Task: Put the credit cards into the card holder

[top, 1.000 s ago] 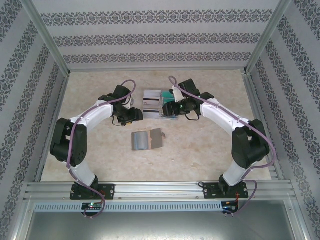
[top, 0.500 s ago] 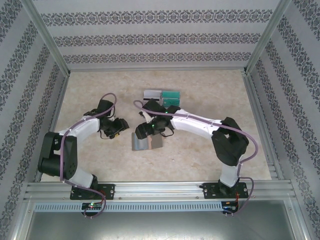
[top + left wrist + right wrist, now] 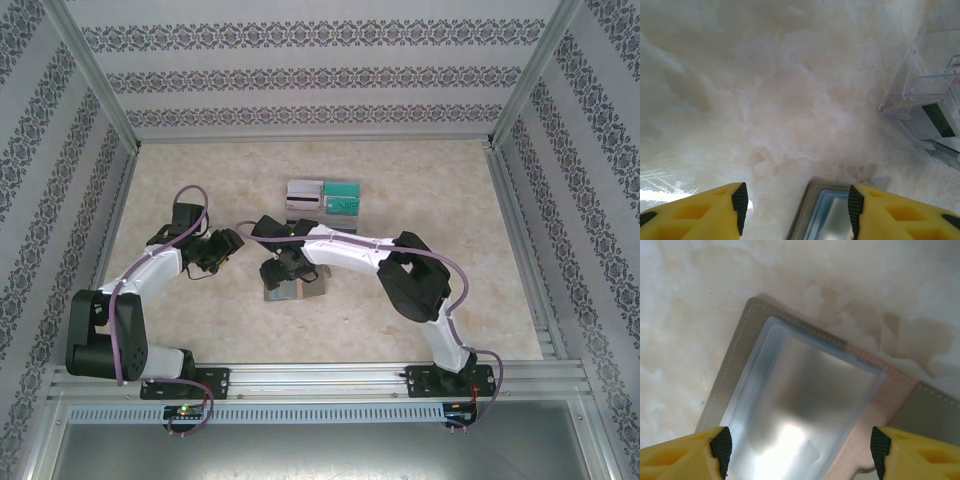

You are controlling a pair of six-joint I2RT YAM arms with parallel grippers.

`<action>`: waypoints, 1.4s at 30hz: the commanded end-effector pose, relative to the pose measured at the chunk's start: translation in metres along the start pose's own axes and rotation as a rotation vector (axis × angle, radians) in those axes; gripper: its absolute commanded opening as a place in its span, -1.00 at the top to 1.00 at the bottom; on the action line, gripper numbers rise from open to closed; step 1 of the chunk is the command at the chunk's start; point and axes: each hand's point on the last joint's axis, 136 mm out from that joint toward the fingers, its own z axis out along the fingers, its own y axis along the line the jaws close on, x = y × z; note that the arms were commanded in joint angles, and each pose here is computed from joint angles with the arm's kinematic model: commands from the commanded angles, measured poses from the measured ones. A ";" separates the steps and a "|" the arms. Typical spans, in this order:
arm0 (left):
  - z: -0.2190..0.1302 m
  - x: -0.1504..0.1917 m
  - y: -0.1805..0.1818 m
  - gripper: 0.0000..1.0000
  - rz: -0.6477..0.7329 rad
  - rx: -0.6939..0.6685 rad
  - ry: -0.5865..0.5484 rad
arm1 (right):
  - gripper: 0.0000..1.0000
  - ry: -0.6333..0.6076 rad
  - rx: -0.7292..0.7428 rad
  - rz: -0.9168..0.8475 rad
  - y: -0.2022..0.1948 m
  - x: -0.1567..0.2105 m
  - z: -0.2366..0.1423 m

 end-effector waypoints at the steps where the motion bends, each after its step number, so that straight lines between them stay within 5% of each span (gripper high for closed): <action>1: -0.005 -0.004 -0.010 -0.15 0.052 0.047 -0.021 | -0.50 0.015 0.090 -0.012 -0.004 0.002 0.003; 12: -0.005 0.001 -0.008 -0.16 0.089 0.052 -0.004 | -0.53 0.078 0.103 0.001 0.004 0.017 0.024; 26: -0.006 0.001 -0.014 -0.16 0.109 0.066 0.006 | -0.11 0.088 0.203 0.001 -0.020 0.025 0.032; 33: -0.010 0.001 -0.020 -0.16 0.118 0.083 0.019 | 0.30 -0.029 0.042 0.047 -0.009 0.005 0.007; 42: -0.005 0.012 -0.051 -0.05 0.175 0.180 0.085 | 0.32 -0.123 -0.363 0.137 0.002 -0.013 -0.010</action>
